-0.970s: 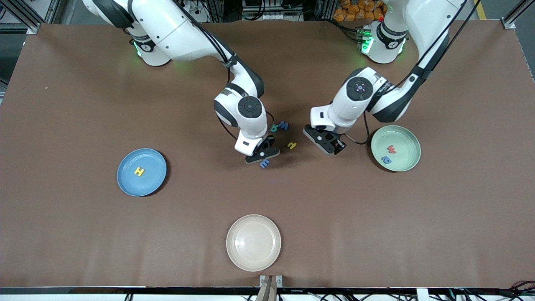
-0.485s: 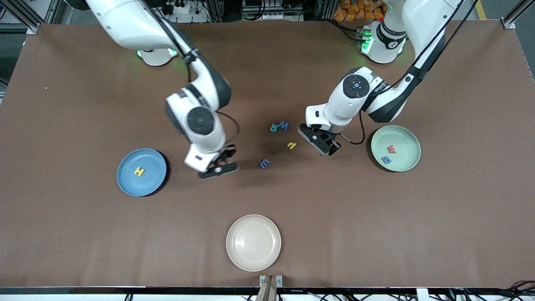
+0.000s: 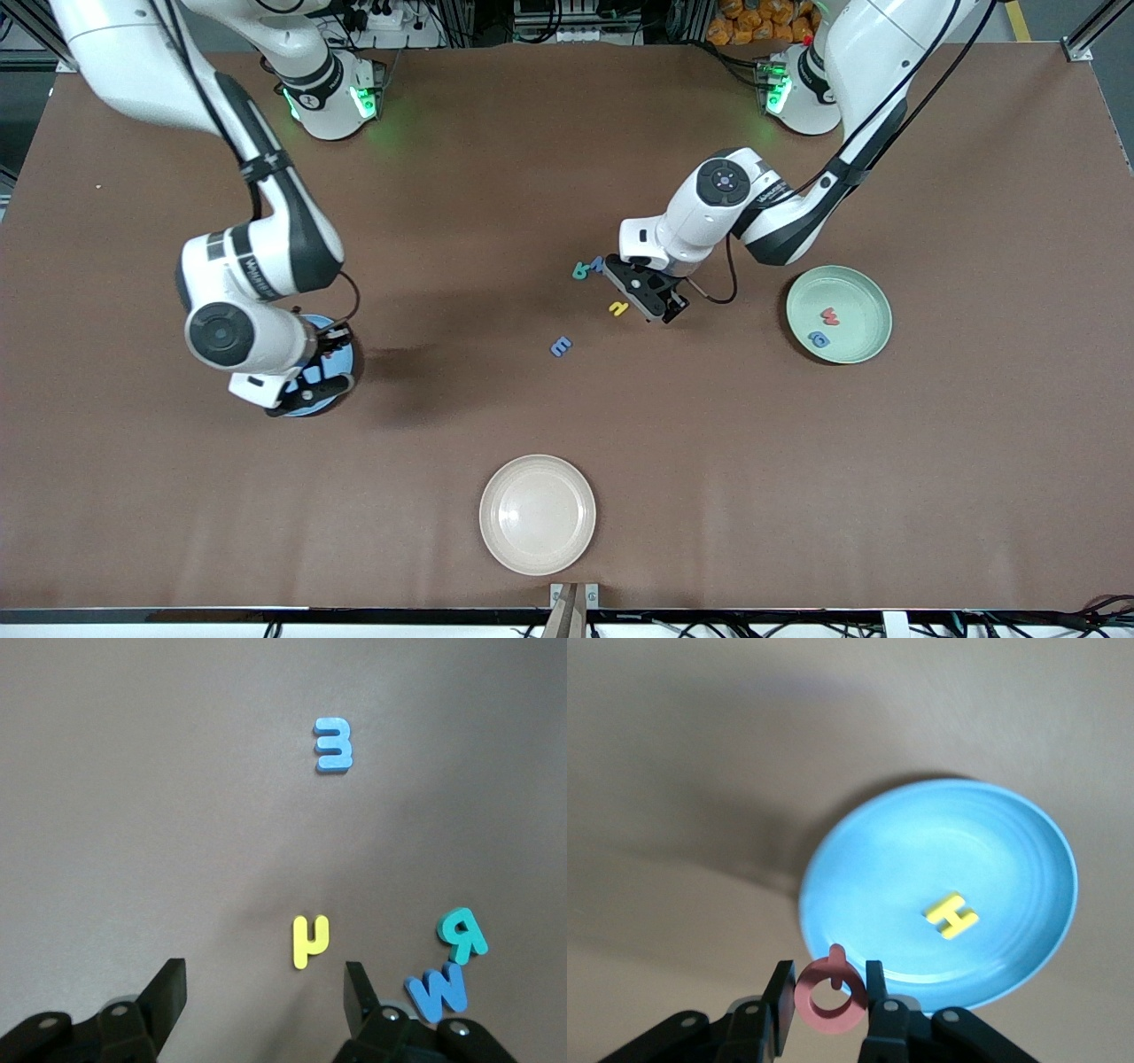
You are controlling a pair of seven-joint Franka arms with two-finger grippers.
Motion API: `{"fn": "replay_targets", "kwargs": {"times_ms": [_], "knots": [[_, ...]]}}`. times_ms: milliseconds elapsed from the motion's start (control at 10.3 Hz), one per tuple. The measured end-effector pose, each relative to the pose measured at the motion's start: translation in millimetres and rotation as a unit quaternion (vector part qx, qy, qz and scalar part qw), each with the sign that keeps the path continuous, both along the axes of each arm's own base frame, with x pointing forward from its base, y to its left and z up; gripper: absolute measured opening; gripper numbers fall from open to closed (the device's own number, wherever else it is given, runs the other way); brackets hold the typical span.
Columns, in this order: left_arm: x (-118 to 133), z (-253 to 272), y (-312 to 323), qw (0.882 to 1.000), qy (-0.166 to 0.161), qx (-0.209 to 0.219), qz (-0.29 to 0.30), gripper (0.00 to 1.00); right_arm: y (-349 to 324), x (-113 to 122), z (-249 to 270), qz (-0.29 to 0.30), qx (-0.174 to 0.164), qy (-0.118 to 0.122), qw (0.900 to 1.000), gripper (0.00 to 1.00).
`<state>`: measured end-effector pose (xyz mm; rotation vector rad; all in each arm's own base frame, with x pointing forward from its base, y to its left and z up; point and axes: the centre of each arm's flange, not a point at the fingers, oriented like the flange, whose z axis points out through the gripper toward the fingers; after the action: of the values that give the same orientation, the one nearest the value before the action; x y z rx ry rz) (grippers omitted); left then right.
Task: Sort uppercase to blue plate, lowercase to green plate
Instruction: 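Lower the Q onto the blue plate while the left gripper grasps yellow h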
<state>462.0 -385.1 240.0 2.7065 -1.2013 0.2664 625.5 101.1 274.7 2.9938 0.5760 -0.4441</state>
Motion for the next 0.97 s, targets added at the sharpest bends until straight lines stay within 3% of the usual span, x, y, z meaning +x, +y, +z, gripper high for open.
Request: {"fn": "replay_targets", "kwargs": {"times_ms": [291,388,582,776,970], "knots": [[-8,-23,-10,1.000,-0.007,0.015,0.015,0.81,-12,-2,-20,-0.005,0.002,0.007,1.000,0.38],[-10,-30,-14,1.000,-0.007,0.016,0.017,0.81,-19,1,-15,-0.015,0.003,0.003,1.000,0.44],[-12,-42,-22,1.000,-0.004,0.017,0.023,0.81,-51,9,18,-0.034,0.011,-0.015,0.999,0.72],[-13,-48,-27,1.000,-0.002,0.020,0.023,0.81,-62,11,68,-0.038,0.013,-0.049,0.998,0.97],[-18,-56,-29,0.999,0.000,0.023,0.029,0.80,-69,9,117,-0.043,0.015,-0.087,0.995,1.00]]}}
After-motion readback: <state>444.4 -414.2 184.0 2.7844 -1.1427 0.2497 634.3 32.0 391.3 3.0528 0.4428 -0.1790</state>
